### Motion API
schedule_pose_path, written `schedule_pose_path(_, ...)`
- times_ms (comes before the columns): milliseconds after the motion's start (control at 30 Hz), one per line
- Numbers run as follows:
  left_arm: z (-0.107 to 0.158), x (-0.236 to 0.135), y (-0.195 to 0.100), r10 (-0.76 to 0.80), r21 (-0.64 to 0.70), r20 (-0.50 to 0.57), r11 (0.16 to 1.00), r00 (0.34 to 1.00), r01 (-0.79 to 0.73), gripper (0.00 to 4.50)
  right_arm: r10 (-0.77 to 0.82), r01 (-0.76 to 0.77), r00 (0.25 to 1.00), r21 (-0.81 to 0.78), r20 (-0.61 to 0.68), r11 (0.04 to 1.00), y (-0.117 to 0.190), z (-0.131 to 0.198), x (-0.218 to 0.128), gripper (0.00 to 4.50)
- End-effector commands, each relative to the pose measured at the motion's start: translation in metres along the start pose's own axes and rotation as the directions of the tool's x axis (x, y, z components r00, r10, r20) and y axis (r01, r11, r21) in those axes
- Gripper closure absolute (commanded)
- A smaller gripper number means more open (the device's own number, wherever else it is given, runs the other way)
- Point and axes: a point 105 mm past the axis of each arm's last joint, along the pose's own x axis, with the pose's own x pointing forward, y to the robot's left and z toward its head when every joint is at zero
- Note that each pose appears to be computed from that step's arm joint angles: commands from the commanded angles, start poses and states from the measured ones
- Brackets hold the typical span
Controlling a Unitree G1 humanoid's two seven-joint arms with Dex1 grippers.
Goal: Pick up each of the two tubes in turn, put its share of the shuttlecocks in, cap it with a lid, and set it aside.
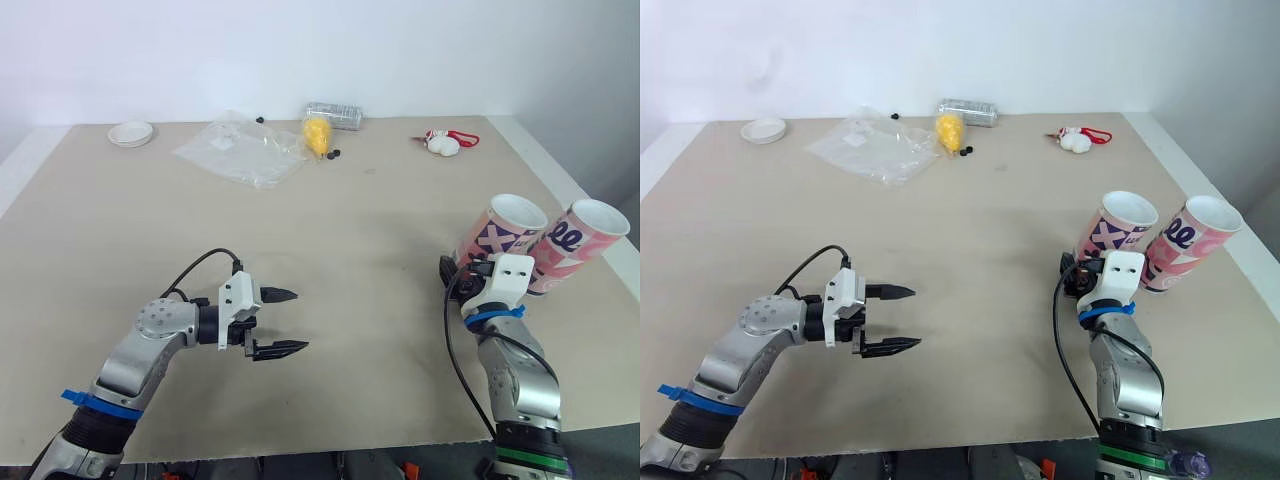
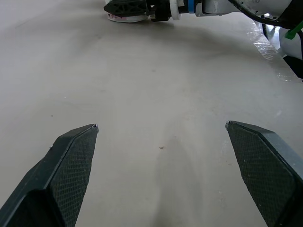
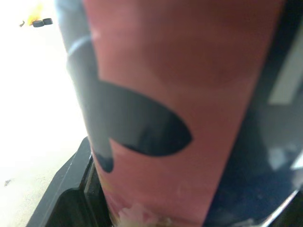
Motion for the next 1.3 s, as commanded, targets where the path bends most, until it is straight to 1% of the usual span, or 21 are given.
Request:
schedule_pose_path(33, 0.006, 0.001, 0.001, -0.002, 0.03, 0.016, 1.0, 1.0, 0.001, 0.0, -0.021, 0.021, 0.999, 0.008, 0.031, 1.0, -0.006, 0.007, -0.002, 1.25)
schedule_pose_path(100, 0.006, 0.002, 0.001, -0.001, 0.03, 0.015, 1.0, 1.0, 0.001, 0.0, -0.009, 0.009, 1.0, 0.029, 0.028, 1.0, -0.004, 0.006, -0.002, 1.25)
schedule_pose_path(133, 0.006, 0.002, 0.001, 0.0, 0.03, 0.014, 1.0, 1.0, 0.0, 0.0, -0.004, 0.003, 1.0, 0.032, 0.027, 0.999, -0.003, 0.006, -0.002, 0.5)
schedule_pose_path(167, 0.006, 0.001, 0.001, 0.001, 0.03, 0.013, 1.0, 1.0, -0.001, 0.0, 0.002, -0.003, 1.0, 0.031, 0.026, 1.0, -0.002, 0.006, -0.003, 0.15)
schedule_pose_path(200, 0.006, 0.001, 0.001, 0.001, 0.029, 0.013, 1.0, 1.0, -0.002, 0.0, 0.007, -0.008, 1.0, 0.022, 0.025, 1.0, -0.001, 0.006, -0.003, 0.07)
schedule_pose_path(567, 0.002, 0.0, 0.002, -0.004, 0.023, -0.001, 1.0, 1.0, 0.004, 0.0, 0.048, -0.048, 0.999, -0.013, 0.017, 0.999, -0.004, 0.012, -0.021, 0.07)
schedule_pose_path(700, 0.001, 0.001, 0.003, -0.015, 0.027, -0.006, 1.0, 1.0, 0.015, 0.0, 0.113, -0.112, 0.994, -0.033, 0.014, 0.993, 0.004, 0.019, -0.036, 0.07)
schedule_pose_path(967, -0.003, 0.002, 0.003, -0.023, 0.023, -0.007, 0.999, 1.0, 0.023, 0.0, 0.183, -0.182, 0.983, -0.09, 0.0, 0.979, 0.015, 0.024, -0.046, 0.07)
schedule_pose_path(1100, -0.004, 0.002, 0.005, -0.024, 0.024, -0.009, 0.999, 1.0, 0.024, 0.0, 0.201, -0.203, 0.979, -0.091, -0.027, 0.975, 0.017, 0.022, -0.056, 0.07)
schedule_pose_path(1300, -0.003, 0.001, 0.015, 0.032, -0.012, 0.018, 0.999, 0.999, -0.032, 0.0, 0.27, -0.283, 0.957, -0.14, -0.108, 0.949, 0.018, 0.014, -0.086, 0.07)
